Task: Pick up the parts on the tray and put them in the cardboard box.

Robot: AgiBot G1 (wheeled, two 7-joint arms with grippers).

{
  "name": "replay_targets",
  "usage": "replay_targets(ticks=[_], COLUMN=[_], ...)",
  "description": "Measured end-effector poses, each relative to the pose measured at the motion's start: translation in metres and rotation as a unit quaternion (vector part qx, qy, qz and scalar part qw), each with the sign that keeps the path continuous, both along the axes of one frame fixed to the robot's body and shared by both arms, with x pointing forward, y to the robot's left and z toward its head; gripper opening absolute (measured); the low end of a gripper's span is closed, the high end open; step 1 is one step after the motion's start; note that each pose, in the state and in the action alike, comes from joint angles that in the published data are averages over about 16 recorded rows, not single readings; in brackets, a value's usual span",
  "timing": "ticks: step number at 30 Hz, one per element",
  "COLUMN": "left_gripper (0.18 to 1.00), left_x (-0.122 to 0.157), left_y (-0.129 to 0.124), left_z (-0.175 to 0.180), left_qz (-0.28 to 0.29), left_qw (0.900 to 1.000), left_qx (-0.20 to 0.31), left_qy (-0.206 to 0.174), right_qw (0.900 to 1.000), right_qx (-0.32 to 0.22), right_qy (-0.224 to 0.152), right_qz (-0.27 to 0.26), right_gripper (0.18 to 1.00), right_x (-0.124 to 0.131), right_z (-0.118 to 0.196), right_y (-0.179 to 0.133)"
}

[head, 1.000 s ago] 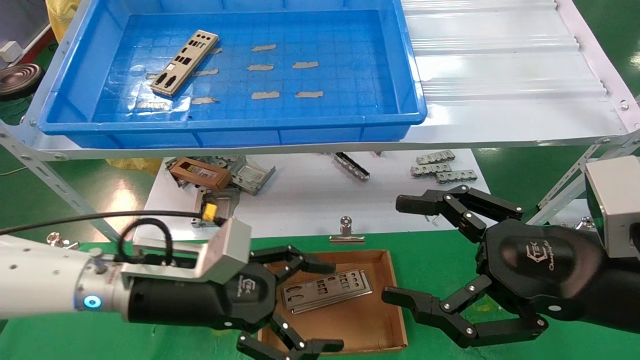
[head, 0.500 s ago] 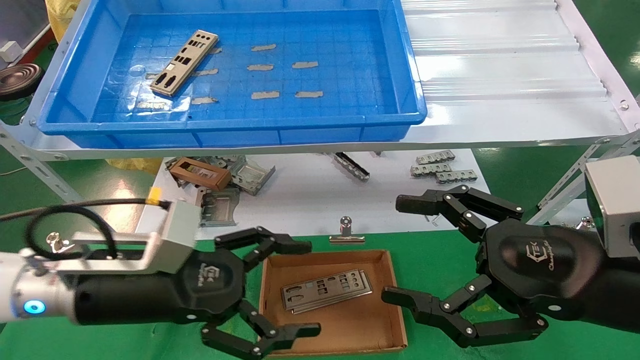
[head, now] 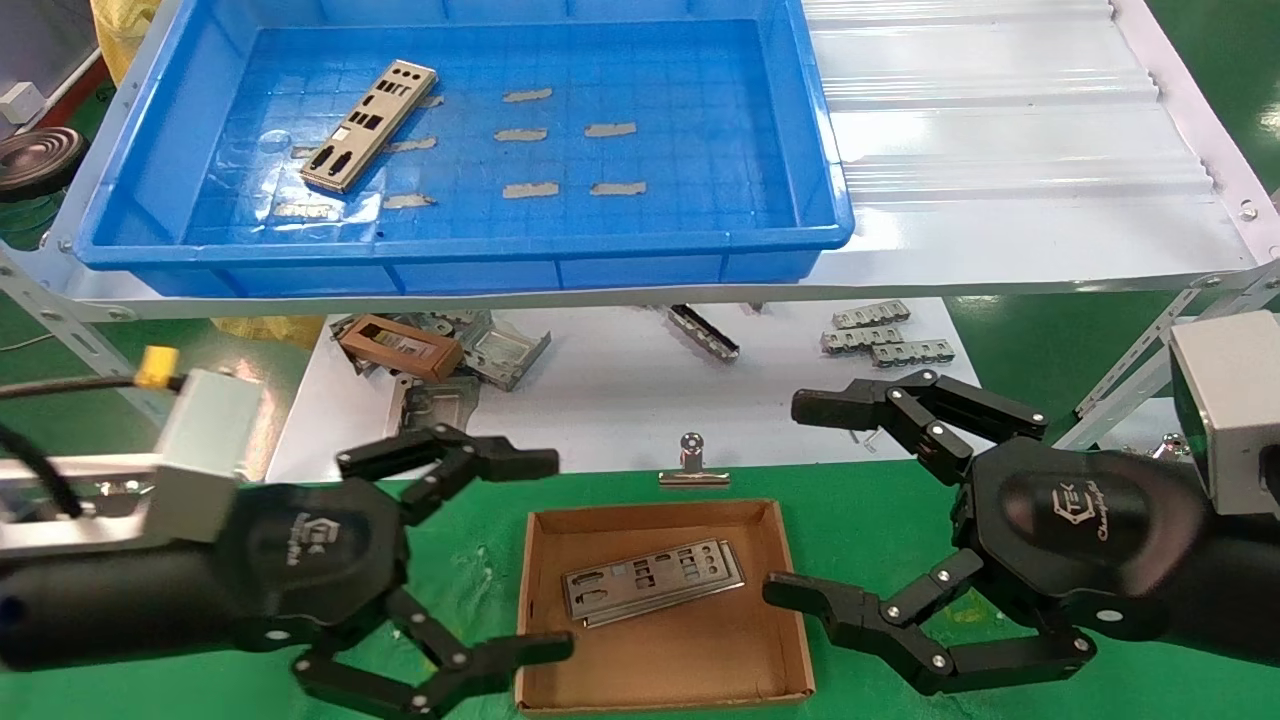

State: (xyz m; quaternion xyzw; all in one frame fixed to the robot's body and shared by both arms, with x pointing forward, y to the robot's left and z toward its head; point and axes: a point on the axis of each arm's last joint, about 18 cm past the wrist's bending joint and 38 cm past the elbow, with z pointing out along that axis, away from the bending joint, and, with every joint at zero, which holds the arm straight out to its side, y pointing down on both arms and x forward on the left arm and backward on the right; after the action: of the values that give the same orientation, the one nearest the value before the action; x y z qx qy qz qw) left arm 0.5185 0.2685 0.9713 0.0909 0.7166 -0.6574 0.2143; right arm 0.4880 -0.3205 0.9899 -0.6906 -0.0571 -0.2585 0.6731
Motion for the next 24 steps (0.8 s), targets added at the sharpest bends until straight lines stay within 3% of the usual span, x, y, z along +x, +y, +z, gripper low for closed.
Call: replay_targets(ticks=[24], left_gripper=[1.001], left_x=[-0.047], left_y=[0.034], left_z=[0.023], left_qz=[0.01], left_qw=[0.9993], left_qx=[-0.009], left_qy=[-0.034], right_qw=[1.0], right_qx=[0.0], right_qy=[0.0], right_qz=[0.0], right_gripper=[1.001], right_x=[0.0], right_z=[0.0], right_y=[0.0])
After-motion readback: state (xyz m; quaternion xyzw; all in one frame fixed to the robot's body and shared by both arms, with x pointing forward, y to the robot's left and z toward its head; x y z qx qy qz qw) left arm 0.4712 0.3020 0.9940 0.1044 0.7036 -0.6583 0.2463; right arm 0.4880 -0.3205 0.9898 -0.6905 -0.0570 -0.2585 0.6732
